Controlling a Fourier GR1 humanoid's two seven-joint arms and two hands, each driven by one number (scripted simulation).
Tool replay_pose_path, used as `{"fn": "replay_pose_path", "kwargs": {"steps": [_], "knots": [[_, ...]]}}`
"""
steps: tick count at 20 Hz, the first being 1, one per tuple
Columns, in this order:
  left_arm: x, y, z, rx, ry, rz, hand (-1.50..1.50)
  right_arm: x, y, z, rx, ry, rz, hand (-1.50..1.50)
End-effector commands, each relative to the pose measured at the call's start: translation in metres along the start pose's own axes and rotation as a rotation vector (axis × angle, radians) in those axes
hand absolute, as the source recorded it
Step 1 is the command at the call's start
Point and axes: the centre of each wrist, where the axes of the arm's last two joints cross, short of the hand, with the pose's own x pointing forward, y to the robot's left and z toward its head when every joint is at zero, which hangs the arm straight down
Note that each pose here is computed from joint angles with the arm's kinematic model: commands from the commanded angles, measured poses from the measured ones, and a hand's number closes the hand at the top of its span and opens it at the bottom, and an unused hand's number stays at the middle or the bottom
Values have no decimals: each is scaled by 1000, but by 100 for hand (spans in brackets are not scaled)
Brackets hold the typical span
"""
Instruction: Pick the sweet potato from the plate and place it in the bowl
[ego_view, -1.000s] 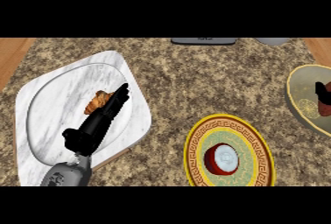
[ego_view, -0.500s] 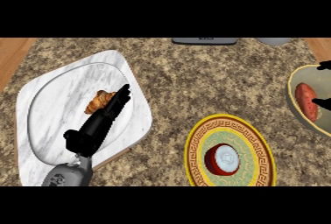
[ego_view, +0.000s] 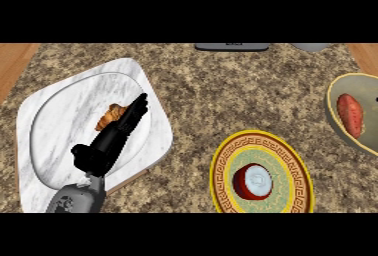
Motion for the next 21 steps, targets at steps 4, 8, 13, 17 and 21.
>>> {"fn": "replay_pose_path", "kwargs": {"steps": [4,8,13,17,21], "knots": [[-3,7,5,9,8,3,0,-31,-64,16,-127,101,-209,-150],[4,-2,-1,9,-20,-1,0,-62,-102,47,-198,153,-249,-150],[2,2,3,-9,-25,-4,0,-88,-136,84,-265,144,-279,-150],[9,8,7,4,-15,3,0,-110,-144,114,-232,150,-300,-150],[5,2,6,-7,-10,15,0,-113,-163,129,-212,125,-326,-150]]}}
